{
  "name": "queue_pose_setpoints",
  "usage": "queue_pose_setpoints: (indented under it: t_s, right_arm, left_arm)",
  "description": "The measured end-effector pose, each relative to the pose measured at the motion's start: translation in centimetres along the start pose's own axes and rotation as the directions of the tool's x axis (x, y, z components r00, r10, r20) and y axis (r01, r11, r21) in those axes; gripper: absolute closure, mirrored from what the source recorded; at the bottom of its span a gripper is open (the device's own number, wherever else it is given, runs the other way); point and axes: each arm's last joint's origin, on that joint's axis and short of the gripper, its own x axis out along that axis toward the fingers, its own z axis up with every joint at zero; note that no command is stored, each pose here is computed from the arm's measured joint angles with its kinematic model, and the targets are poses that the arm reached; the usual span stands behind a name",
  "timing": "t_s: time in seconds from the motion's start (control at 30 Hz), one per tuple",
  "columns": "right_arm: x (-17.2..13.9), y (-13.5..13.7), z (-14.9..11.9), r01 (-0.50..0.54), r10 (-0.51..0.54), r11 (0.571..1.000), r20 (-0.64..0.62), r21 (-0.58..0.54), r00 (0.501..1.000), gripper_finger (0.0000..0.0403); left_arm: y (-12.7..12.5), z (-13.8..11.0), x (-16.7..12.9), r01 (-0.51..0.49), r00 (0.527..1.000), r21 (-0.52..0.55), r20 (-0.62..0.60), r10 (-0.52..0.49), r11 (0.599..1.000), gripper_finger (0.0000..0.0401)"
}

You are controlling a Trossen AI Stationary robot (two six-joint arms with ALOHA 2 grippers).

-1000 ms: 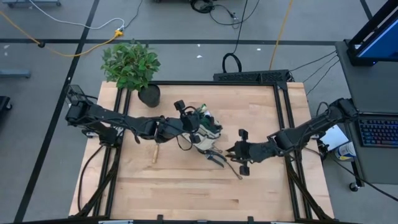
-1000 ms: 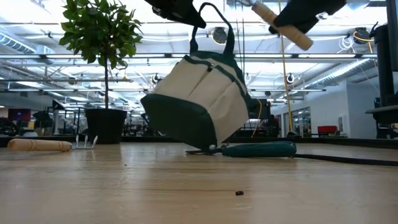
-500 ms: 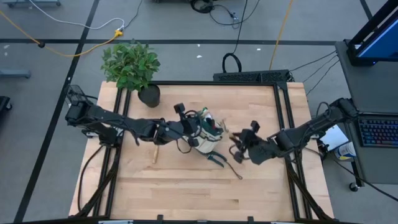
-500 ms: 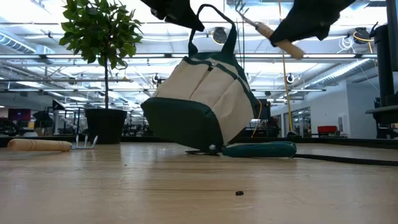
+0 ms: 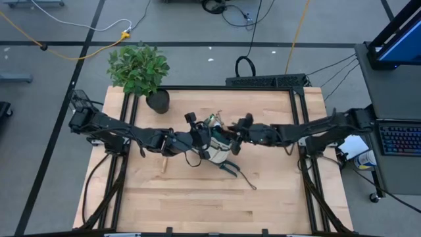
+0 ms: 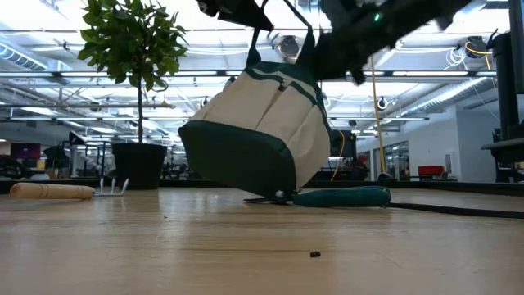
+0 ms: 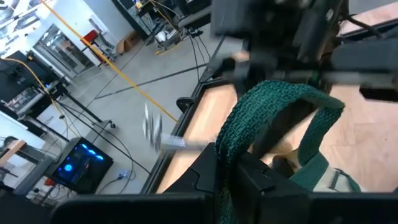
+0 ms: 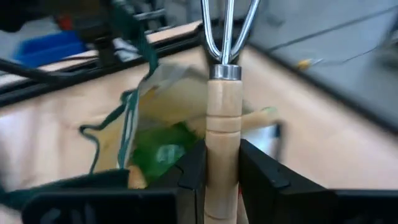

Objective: Pick & Place Garden tools in Gardening bag
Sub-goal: Put the right hand rake into the gardening bag

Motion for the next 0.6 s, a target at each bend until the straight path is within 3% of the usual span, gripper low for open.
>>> queue_pose_setpoints:
  t_s: [0.2,0.3,0.4,0.5,0.6]
  right_arm:
    - [2.3,-1.5,-0.9,-0.233,0.245,0.957,-0.048,0.17,0.968,0.0343]
    - [2.9,-1.8,-1.2,-0.294,0.317,0.929,-0.075,0.225,0.945,0.0339]
    - [3.3,-1.9,-1.6,-0.365,0.423,0.872,-0.126,0.326,0.897,0.0332]
    - [3.5,-1.8,-2.3,-0.395,0.505,0.817,-0.19,0.421,0.842,0.0329]
    - [3.5,-1.5,-2.8,-0.41,0.547,0.793,-0.23,0.45,0.805,0.033]
  left_arm:
    - [0.0,0.0,0.0,0.0,1.0,0.034,0.0,0.0,0.999,0.0385]
    - [0.0,0.0,0.0,0.0,1.0,0.03,0.0,0.0,1.0,0.0374]
    - [0.0,0.0,0.0,0.0,1.0,0.034,-0.002,0.0,0.999,0.0379]
    - [0.0,-0.1,0.0,-0.007,1.0,0.057,-0.008,0.008,0.998,0.039]
    - [0.0,-0.1,0.0,-0.017,1.0,0.062,-0.011,0.017,0.998,0.0382]
